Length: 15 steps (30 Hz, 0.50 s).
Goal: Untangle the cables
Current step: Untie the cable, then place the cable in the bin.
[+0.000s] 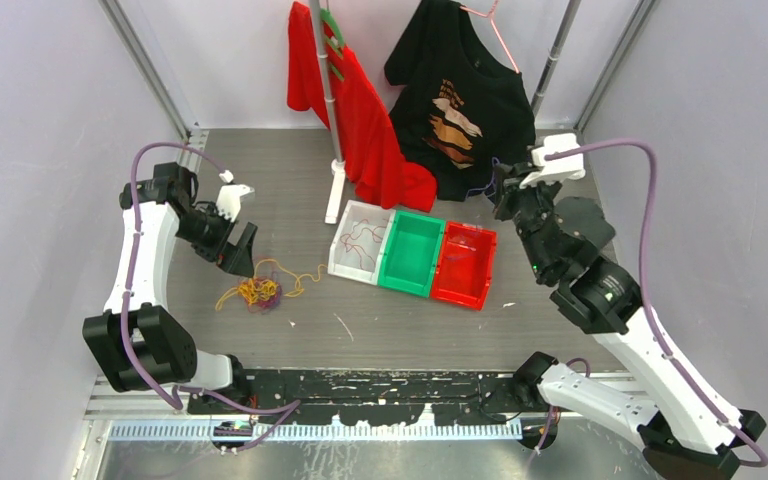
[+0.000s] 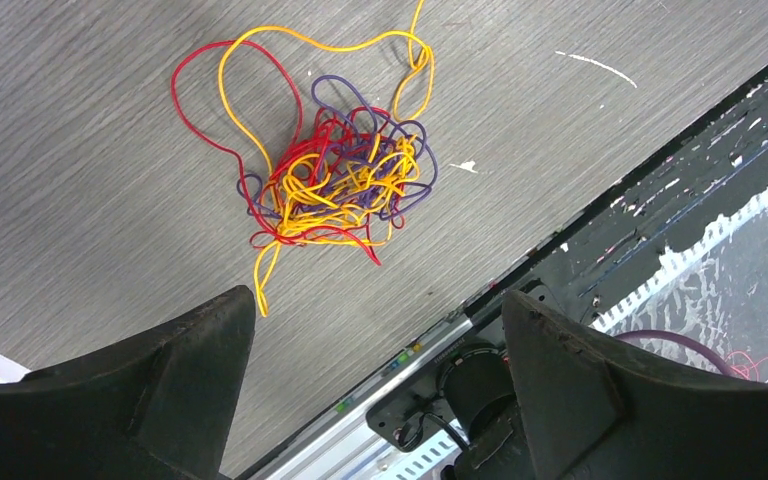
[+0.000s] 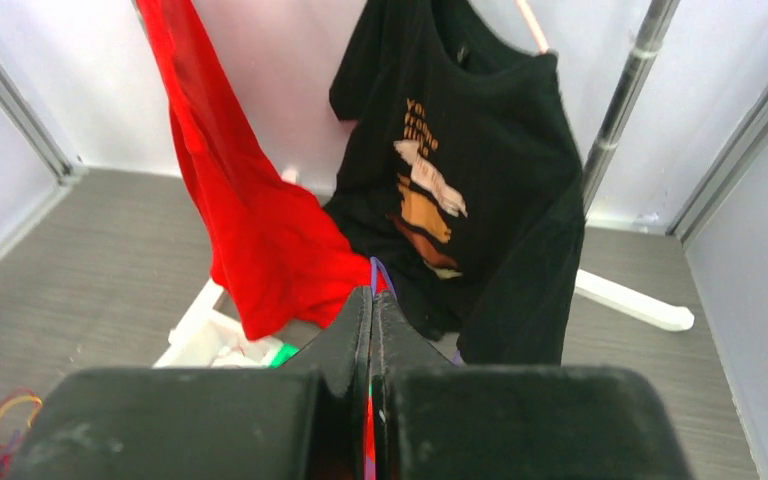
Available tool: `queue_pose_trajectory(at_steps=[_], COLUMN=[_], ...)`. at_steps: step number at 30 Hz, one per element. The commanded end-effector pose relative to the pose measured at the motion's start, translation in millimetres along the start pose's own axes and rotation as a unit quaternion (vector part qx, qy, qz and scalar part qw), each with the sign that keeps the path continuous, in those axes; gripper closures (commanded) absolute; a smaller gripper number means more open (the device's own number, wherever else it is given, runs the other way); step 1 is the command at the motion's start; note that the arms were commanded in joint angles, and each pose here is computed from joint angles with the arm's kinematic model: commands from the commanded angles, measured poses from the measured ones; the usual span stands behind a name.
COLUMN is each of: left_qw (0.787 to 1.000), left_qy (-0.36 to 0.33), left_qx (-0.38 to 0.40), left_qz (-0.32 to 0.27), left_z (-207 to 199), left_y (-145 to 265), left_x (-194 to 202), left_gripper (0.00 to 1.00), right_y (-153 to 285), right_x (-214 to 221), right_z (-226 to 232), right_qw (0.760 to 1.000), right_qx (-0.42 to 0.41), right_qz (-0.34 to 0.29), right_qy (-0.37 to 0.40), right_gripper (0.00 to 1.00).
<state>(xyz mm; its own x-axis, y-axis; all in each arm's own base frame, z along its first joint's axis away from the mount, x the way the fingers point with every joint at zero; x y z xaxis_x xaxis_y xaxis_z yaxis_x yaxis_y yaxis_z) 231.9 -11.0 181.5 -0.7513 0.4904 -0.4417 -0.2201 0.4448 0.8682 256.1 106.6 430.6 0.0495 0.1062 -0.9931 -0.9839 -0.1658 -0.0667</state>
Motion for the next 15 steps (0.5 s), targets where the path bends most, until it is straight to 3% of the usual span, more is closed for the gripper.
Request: queue_pose_trajectory(at_steps=[1,15], left_qw=[1.0,1.0], left_qy=[-0.007,-0.014], left_qx=[0.017,0.013], left_qz=[-0.004,-0.005], left_z=[-9,-10], left_y=[1,2], left_x=[1,2], left_gripper=[0.07,0.07], right_y=[-9,-12], right_x=[9,129], right_z=[3,4], right_qw=[1.0,0.991], right_qx=[0.005,0.027], right_qz=[-0.003,0.124], right_qy=[-0.011,-0.04], right_gripper=[0.99,0.99])
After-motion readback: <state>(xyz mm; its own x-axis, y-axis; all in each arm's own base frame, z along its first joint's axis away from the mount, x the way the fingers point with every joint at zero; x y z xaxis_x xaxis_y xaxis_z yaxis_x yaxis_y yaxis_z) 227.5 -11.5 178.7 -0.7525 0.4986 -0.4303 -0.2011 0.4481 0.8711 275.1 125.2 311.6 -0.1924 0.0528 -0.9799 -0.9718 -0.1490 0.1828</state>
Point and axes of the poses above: each gripper's point midway between its finger pads, its own y axis back along the fingers, its own z axis along the line the jaws close on, x = y × z, the point moved 1 cm from there along y, back along the fingers, and after that the axes turned 3 degrees about -y, right-handed, at the moved point
